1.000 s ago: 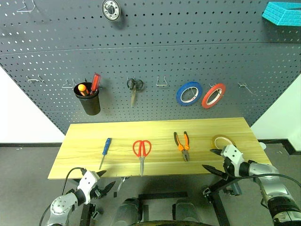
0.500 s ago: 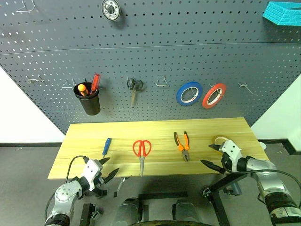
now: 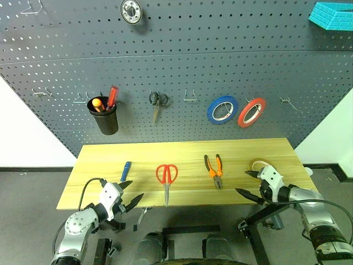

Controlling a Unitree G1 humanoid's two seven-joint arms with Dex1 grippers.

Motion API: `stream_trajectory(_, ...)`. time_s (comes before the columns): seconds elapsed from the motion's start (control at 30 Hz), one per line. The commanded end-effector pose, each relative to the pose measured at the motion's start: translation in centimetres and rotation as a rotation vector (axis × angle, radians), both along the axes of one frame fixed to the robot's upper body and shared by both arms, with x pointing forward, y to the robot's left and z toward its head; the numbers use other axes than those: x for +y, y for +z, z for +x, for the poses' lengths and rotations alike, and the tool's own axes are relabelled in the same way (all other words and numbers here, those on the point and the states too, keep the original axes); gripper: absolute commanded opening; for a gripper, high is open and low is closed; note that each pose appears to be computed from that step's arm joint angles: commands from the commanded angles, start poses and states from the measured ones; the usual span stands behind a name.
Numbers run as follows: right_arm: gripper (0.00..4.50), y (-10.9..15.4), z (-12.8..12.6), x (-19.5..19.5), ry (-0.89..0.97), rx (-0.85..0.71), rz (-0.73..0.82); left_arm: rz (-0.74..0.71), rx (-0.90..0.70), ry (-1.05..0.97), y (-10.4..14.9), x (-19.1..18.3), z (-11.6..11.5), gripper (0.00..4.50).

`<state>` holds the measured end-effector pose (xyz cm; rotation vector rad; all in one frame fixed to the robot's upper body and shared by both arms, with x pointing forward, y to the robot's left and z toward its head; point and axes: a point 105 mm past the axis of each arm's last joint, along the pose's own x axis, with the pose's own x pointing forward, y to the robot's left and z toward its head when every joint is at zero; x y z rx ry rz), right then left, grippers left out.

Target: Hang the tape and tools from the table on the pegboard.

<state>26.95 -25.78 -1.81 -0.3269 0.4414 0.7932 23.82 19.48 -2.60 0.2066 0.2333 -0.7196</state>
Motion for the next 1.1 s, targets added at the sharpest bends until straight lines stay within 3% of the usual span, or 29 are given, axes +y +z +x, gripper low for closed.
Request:
stream_trajectory(0.03,4.5,0.8,0.7,0.1,0.007,-0.046,0.001,-0.001,-0.034,0.001,1.4,0.0,0.5,3.55)
stream_trajectory(0.33,4.5,0.5,0.8,-0.3,-0.001,-0.045,-0.009,-0.007,-0.036,-0.004,2.8,-0.8,0.7,3.55)
stream_trajectory(0.67,4.5,0.4,2.0,-1.0,-0.071,-0.044,-0.024,-0.029,-0.003,-0.03,2.2,-1.4,0.4,3.55)
stream_trajectory(1.1,4.5,0.0,6.6,-3.2,-0.323,0.115,-0.147,-0.02,0.077,-0.329,1.4,-8.3,4.5,3.55)
